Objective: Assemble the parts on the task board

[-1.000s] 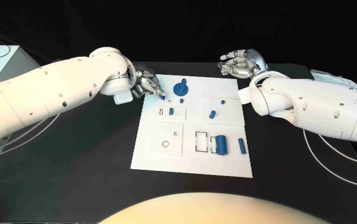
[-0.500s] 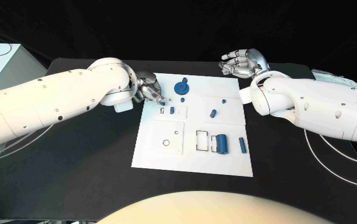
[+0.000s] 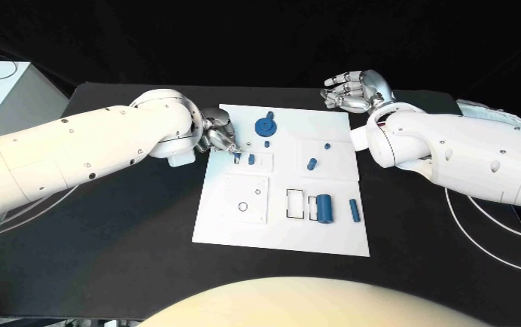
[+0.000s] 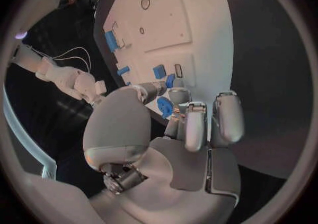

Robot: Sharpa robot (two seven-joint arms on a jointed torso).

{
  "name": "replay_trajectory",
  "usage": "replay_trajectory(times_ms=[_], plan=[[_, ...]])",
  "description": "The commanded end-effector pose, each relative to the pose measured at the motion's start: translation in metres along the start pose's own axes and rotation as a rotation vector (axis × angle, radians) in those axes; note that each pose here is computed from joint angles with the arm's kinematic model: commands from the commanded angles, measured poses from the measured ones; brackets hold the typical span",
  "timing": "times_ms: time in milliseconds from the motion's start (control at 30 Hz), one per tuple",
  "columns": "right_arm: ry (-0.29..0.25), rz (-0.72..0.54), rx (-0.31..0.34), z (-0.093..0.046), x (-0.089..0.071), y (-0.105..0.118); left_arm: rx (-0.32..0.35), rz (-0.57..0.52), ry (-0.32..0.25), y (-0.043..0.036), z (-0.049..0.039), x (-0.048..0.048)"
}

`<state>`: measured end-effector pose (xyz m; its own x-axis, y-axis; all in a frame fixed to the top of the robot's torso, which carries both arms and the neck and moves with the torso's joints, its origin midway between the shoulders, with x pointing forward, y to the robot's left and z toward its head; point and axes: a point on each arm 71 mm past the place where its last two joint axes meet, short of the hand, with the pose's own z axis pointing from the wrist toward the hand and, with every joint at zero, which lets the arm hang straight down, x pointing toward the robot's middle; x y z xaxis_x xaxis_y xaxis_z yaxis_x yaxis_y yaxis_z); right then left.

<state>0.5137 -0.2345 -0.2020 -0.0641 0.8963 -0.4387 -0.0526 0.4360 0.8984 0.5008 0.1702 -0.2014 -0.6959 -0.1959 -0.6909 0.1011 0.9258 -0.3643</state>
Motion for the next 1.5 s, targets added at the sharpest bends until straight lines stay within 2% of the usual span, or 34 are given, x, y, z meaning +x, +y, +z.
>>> replay_trajectory(times_ms=[33,1500], plan=[[0.018,0.002,-0.016,-0.0003,0.0014,0.0010,0.004,0.022,0.008,-0.0015,0.0007,0.0016],[0.021,0.004,-0.012,-0.0005,0.0005,-0.0001,0.006,0.050,0.040,0.0019,0.0032,0.0075]])
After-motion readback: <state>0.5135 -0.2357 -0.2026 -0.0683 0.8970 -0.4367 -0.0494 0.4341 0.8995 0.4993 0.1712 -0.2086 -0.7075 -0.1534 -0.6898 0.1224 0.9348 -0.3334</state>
